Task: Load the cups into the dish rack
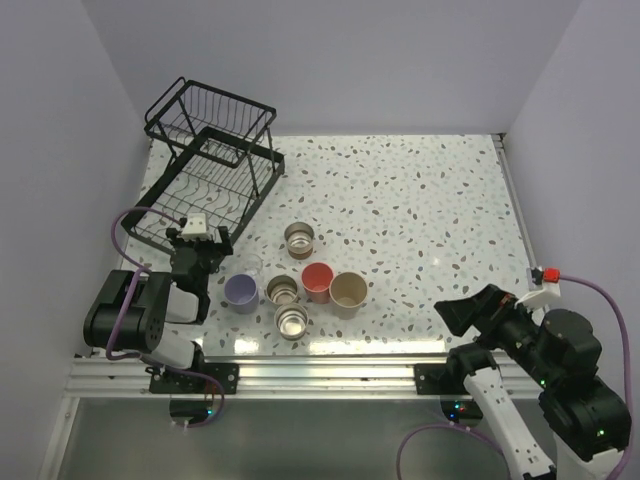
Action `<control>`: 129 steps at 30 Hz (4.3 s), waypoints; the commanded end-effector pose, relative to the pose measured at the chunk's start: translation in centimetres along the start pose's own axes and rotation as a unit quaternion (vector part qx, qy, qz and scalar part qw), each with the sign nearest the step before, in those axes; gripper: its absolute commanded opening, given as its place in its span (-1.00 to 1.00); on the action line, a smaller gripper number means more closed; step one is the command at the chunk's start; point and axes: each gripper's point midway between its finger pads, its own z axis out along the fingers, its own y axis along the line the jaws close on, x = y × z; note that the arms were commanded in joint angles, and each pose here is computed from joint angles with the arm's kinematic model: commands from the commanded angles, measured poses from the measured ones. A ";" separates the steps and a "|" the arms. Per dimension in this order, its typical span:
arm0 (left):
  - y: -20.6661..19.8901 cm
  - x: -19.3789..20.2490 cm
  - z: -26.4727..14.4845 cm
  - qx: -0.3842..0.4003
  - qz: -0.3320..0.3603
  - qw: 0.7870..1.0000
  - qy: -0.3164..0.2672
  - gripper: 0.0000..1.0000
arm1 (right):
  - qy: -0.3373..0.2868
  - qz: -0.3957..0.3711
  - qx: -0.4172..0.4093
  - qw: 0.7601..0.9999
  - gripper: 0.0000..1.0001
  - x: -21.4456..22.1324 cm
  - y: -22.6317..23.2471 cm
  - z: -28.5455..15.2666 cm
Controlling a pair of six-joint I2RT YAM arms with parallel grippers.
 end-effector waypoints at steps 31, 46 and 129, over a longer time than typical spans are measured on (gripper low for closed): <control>0.5 -2.6 0.6 -0.009 0.008 0.999 -0.046 1.00 | 0.298 -0.122 0.085 0.943 0.69 3.8 0.9 14.2; 2.7 -2.7 2.2 -0.084 -0.016 0.996 0.019 1.00 | 0.353 -0.160 0.063 0.920 0.50 7.6 3.8 21.5; -20.7 -34.5 -20.0 0.629 -0.345 0.693 0.069 1.00 | 0.131 0.049 -0.481 0.865 -1.00 -6.6 28.9 5.8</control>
